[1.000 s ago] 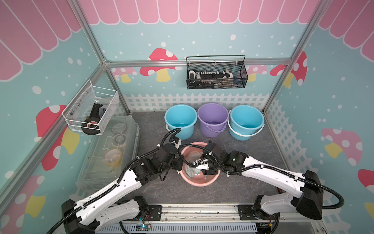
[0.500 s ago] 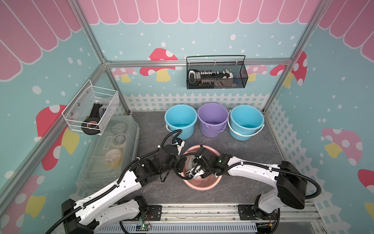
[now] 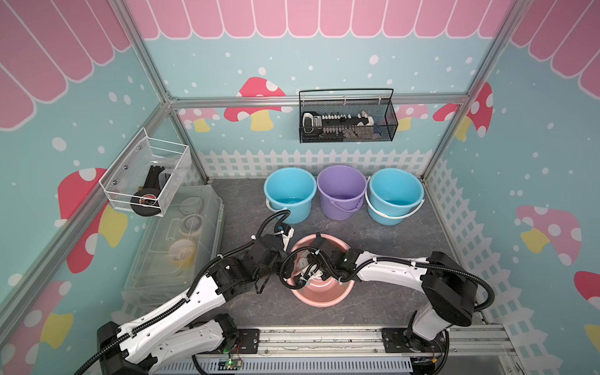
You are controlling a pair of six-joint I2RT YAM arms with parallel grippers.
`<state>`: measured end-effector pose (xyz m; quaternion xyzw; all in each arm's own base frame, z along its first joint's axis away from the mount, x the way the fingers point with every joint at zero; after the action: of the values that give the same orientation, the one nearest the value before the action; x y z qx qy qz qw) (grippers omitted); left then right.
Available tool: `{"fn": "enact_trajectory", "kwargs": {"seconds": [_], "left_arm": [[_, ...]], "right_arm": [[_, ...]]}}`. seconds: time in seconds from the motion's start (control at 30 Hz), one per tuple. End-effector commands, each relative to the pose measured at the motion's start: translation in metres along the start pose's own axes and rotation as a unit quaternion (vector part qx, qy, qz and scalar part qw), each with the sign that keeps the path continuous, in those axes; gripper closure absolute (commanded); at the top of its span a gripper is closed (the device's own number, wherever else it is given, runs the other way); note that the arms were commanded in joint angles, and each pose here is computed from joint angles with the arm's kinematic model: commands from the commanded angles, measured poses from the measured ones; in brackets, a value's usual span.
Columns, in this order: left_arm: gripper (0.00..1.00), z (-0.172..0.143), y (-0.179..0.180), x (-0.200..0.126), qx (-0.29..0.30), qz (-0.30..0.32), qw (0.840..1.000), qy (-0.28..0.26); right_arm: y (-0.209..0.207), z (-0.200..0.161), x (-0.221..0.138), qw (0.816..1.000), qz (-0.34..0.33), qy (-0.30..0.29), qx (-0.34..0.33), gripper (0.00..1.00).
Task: Wipe the inside of the bucket with a cloth
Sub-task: Wipe the dirt from the inside of the bucket.
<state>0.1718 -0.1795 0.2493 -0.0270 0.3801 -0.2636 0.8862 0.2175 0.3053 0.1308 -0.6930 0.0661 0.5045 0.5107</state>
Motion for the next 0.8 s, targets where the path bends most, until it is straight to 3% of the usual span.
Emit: {"fn": "enact_trajectory", "kwargs": {"seconds": [0.0, 0.13, 0.33, 0.43, 0.63, 0.77], "left_arm": [[1.0, 0.006, -0.017, 0.003, -0.023, -0.053, 0.998, -0.013], [1.0, 0.007, -0.013, 0.001, -0.02, -0.039, 0.999, -0.014], [1.0, 0.008, -0.008, -0.004, -0.02, -0.013, 1.0, -0.017], [1.0, 0.007, -0.005, -0.003, -0.022, -0.002, 1.0, -0.014], [0.99, 0.002, -0.002, 0.008, -0.032, 0.028, 0.999, 0.02], [0.81, -0.006, 0.0, 0.012, -0.038, 0.037, 0.998, 0.044]], "right_arm": [[-0.019, 0.005, 0.003, 0.995, -0.091, 0.028, -0.017, 1.0], [-0.015, -0.007, -0.001, 0.993, -0.076, 0.08, -0.042, 1.0], [0.011, -0.024, -0.014, 0.988, 0.033, 0.148, -0.037, 1.0], [0.022, -0.025, -0.02, 0.987, 0.062, 0.147, -0.015, 1.0], [0.039, -0.022, -0.014, 0.99, 0.056, 0.131, -0.016, 1.0], [0.044, -0.021, -0.009, 0.992, 0.042, 0.121, -0.018, 1.0]]}}
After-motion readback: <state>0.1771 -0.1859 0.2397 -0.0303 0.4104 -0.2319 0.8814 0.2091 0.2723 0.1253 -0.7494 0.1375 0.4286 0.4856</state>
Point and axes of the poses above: each gripper's point midway between its finger pads, its own x axis out along the fingers, its own y axis along the line the jaws close on, z = x × y, the point moved 7 cm from there along -x, back along the fingers, and after that the axes turned 1 degree about -x, right-handed, at the moved point
